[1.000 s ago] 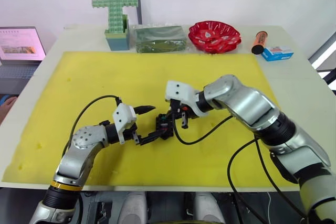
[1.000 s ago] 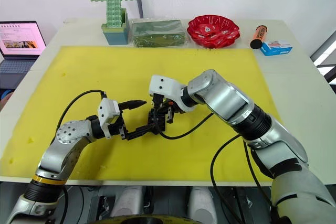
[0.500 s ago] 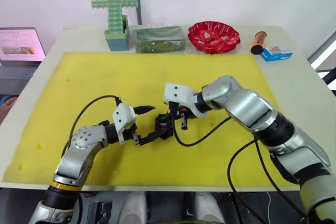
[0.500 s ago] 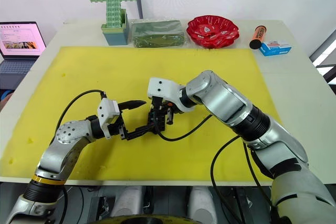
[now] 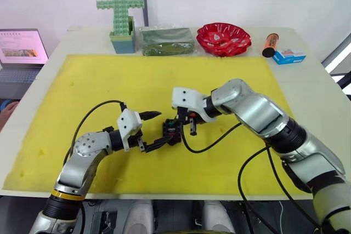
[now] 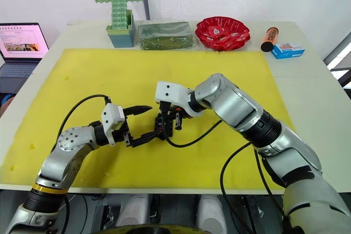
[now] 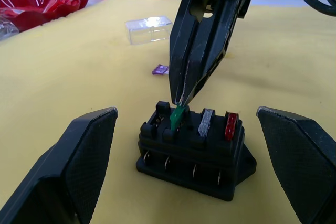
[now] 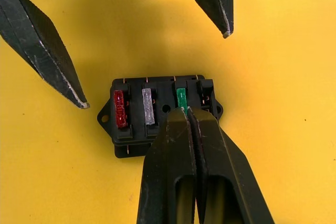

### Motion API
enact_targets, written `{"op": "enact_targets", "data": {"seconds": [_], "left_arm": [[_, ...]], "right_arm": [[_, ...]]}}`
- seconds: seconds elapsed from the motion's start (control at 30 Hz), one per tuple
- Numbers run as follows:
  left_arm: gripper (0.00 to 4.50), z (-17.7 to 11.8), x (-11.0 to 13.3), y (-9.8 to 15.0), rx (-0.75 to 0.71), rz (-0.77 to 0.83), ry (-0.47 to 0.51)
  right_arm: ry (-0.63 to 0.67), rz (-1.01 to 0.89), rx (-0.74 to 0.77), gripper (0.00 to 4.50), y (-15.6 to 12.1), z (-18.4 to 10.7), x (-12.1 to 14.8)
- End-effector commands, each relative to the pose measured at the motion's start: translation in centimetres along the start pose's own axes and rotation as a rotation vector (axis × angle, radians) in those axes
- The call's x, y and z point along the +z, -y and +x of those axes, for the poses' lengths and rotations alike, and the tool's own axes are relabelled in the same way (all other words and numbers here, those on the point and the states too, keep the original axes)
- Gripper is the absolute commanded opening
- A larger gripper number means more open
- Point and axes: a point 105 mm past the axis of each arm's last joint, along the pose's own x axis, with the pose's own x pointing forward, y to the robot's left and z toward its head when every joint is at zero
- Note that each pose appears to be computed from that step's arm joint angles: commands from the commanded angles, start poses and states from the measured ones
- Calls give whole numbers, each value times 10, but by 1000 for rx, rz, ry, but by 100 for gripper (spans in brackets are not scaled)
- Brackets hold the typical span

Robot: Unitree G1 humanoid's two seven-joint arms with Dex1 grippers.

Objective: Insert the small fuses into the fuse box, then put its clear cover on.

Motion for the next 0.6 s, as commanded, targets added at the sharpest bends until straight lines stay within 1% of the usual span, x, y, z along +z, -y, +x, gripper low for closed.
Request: {"op": "enact_targets", "data": {"seconds": [0.03,0.23,0.6], "left_arm": [[450,0,11,0,-6,41,25],[450,1,11,1,-13,43,27],[450,1,12,2,-20,46,26]], "right_arm": [[-10,14,27,3,-4,4,-6],[23,13,12,3,0,-1,5],[46,14,17,3,-2,1,14]]}}
